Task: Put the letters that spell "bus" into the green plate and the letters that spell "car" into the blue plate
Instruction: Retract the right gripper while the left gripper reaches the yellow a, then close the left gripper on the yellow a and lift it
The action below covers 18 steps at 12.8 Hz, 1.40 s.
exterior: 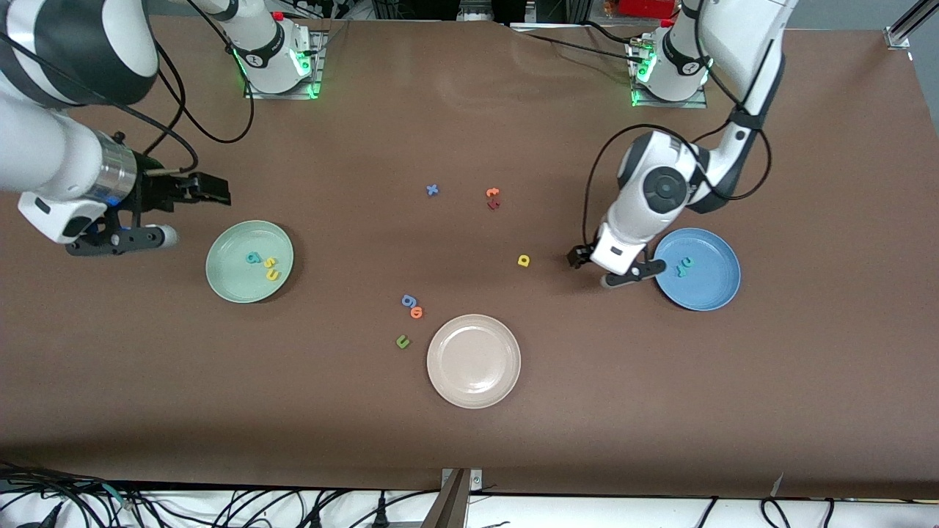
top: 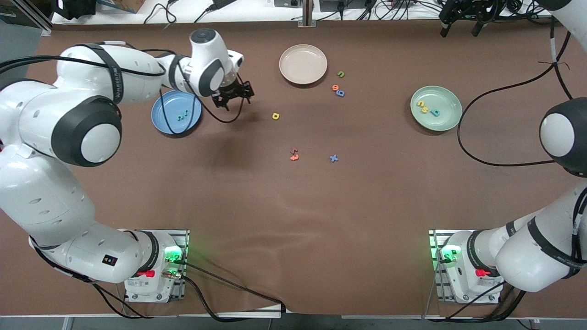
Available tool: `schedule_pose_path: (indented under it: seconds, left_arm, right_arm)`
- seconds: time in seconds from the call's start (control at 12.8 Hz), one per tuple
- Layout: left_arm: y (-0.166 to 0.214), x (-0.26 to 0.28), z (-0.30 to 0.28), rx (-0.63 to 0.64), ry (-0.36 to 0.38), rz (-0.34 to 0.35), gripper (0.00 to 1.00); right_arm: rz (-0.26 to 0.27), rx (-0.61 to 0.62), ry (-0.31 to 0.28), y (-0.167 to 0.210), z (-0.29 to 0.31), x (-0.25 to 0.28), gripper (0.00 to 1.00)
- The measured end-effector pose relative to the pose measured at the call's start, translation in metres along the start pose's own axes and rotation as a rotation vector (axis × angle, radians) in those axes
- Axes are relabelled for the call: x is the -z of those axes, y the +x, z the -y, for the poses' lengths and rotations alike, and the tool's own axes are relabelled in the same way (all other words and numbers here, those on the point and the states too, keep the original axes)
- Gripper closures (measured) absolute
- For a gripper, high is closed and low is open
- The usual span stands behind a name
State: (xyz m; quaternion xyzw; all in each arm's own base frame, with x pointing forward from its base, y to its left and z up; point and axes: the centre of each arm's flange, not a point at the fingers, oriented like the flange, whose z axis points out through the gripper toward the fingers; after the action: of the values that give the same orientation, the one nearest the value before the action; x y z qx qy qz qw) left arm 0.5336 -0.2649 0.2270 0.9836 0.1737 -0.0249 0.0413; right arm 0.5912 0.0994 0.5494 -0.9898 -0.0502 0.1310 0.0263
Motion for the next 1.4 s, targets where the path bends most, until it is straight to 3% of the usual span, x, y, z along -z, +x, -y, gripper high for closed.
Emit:
schedule_pose_path:
  seconds: [0.23,0.39,0.55,0.7,0.94,1.25,1.4]
  left_arm:
    - [-0.03,-0.018,-0.049,0.012,-0.008,0.017,0.1]
    - [-0.042,-0.032,-0.072,-0.036,-0.001,0.016,0.1]
    - [-0.052,-0.047,-0.084,-0.171,0.059,-0.034,0.09]
    - [-0.064,-0.061,-0.09,-0.287,0.11,-0.069,0.08]
    - [-0.077,-0.068,-0.098,-0.39,0.137,-0.092,0.08]
    - [-0.08,-0.066,-0.104,-0.455,0.124,-0.1,0.1]
    - [-0.081,-0.068,-0.104,-0.484,0.121,-0.103,0.13]
  right_arm:
    - [0.055,-0.021,-0.049,-0.015,-0.016,0.005,0.0]
    - [0.082,-0.059,-0.029,-0.024,-0.046,0.01,0.0]
    - [0.079,-0.055,0.012,-0.026,-0.083,0.011,0.0]
    - [0.046,-0.029,0.014,-0.02,-0.098,0.011,0.0]
    - [-0.068,-0.02,-0.019,-0.025,-0.094,0.018,0.0]
    - [-0.101,-0.143,0.003,-0.081,-0.115,0.02,0.0]
    - [-0.164,-0.15,-0.02,-0.089,-0.113,0.033,0.0]
